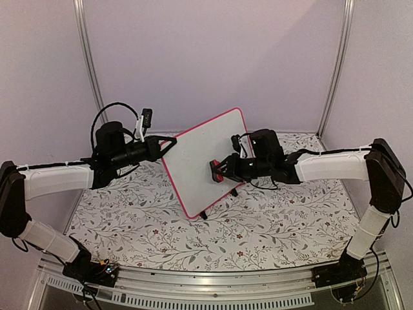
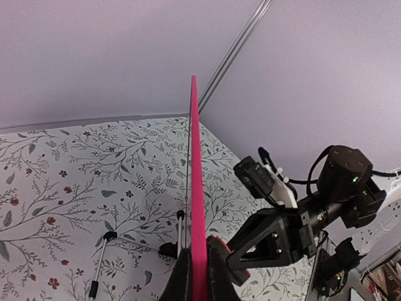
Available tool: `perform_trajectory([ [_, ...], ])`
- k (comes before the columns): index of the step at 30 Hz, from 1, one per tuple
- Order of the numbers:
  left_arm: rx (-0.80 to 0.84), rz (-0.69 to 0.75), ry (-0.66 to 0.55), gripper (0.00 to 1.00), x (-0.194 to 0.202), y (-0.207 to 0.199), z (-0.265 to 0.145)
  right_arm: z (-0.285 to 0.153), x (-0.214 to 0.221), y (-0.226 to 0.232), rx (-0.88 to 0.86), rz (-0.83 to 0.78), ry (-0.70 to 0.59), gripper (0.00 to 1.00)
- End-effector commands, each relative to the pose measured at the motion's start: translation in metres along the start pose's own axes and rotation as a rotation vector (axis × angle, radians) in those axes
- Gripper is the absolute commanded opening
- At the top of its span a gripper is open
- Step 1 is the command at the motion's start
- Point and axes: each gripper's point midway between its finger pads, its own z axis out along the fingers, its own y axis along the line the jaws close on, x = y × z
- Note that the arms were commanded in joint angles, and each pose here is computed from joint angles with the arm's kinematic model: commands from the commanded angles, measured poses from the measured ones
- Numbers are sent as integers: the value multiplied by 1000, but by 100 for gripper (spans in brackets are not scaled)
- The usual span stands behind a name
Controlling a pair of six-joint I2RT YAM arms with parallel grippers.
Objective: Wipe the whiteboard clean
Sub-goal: Erase the whiteboard at the center of the board.
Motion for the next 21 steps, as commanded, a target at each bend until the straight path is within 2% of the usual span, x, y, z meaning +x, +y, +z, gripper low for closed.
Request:
perform_trajectory([
  [1, 112, 15, -45, 0, -22, -31, -3, -38, -44, -25, 192, -106, -152, 22],
  [7, 113, 12, -42, 0, -21, -31, -2, -42, -56, -63, 246, -63, -183, 22],
  [17, 113, 12, -39, 0, -20, -30, -1, -3, -51, -46, 150, -197, -119, 22],
  [21, 109, 11, -38, 0, -19, -29, -1, 18, -30, -31, 140, -269, -50, 22],
])
